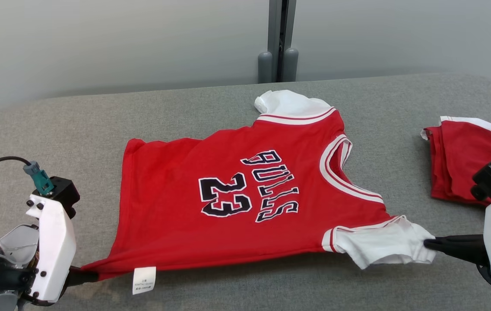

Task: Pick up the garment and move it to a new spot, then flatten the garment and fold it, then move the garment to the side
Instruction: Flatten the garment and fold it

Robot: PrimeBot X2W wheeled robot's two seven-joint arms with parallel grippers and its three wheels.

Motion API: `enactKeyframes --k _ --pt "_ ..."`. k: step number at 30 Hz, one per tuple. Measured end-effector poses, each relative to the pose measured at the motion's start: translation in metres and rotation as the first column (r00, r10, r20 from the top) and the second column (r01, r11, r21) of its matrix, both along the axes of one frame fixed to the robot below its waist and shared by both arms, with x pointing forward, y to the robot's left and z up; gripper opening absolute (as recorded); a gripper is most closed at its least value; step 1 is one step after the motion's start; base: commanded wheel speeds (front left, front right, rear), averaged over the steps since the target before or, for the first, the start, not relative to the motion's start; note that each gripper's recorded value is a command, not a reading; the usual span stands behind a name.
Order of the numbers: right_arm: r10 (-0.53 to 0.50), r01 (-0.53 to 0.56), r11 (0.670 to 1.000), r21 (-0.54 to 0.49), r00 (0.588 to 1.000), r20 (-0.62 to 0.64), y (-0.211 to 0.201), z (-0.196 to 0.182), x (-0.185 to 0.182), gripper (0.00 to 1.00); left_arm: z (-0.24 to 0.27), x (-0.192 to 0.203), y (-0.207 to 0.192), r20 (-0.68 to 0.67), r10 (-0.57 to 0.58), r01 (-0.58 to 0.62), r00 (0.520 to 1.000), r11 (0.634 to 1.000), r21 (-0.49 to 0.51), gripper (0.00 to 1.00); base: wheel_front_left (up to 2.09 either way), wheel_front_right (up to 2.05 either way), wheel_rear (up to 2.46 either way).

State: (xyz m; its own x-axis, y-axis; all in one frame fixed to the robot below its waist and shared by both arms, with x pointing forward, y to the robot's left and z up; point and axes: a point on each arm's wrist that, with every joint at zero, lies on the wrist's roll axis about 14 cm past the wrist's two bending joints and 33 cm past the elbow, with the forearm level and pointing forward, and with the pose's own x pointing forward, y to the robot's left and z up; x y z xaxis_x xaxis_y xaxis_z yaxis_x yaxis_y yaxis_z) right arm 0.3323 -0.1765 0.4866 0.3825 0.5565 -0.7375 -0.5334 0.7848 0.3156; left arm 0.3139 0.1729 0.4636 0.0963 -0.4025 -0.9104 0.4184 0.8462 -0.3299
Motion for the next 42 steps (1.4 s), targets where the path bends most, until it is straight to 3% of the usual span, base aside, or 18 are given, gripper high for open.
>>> enactKeyframes --k 8,18,25,38,39,40,41,42 --pt "0.0 0.0 1.0 0.003 0.998 -0.056 0.001 -0.005 0.008 0.0 -0.001 0.003 -0.004 -0.037 0.011 -0.012 0.999 1.0 -0.007 0.0 0.0 0.0 0.0" --pt "-0.073 0.071 0.997 -0.015 0.99 -0.122 -0.002 -0.018 0.077 0.0 -0.016 0.041 0.001 -0.102 0.056 -0.054 0.993 0.998 0.027 0.0 0.0 0.0 0.0" --pt "-0.077 0.078 0.997 0.003 0.989 -0.125 0.018 -0.033 0.114 0.0 -0.028 0.072 -0.003 -0.091 0.086 -0.085 0.992 0.996 0.018 0.0 0.0 0.0 0.0" --pt "-0.091 0.093 0.996 0.008 0.985 -0.145 0.036 -0.061 0.138 0.0 -0.055 0.105 -0.006 -0.066 0.112 -0.111 0.992 0.994 0.01 0.0 0.0 0.0 0.0" --pt "-0.092 0.094 0.996 0.006 0.986 -0.142 0.036 -0.061 0.139 0.0 -0.056 0.107 -0.007 -0.06 0.12 -0.12 0.991 0.993 0.003 0.46 0.0 0.0 0.0" --pt "-0.094 0.096 0.995 0.008 0.986 -0.139 0.036 -0.06 0.139 0.07 -0.056 0.108 -0.008 -0.056 0.124 -0.124 0.991 0.992 -0.001 1.0 0.0 0.0 0.0" --pt "-0.103 0.106 0.994 0.017 0.986 -0.13 0.037 -0.059 0.14 0.36 -0.056 0.108 -0.008 -0.05 0.124 -0.124 0.991 0.992 -0.002 1.0 0.0 0.0 0.0" --pt "-0.11 0.114 0.993 0.022 0.986 -0.123 0.036 -0.058 0.141 0.73 -0.056 0.109 -0.007 -0.041 0.127 -0.127 0.991 0.992 0.001 1.0 0.0 0.0 0.0"
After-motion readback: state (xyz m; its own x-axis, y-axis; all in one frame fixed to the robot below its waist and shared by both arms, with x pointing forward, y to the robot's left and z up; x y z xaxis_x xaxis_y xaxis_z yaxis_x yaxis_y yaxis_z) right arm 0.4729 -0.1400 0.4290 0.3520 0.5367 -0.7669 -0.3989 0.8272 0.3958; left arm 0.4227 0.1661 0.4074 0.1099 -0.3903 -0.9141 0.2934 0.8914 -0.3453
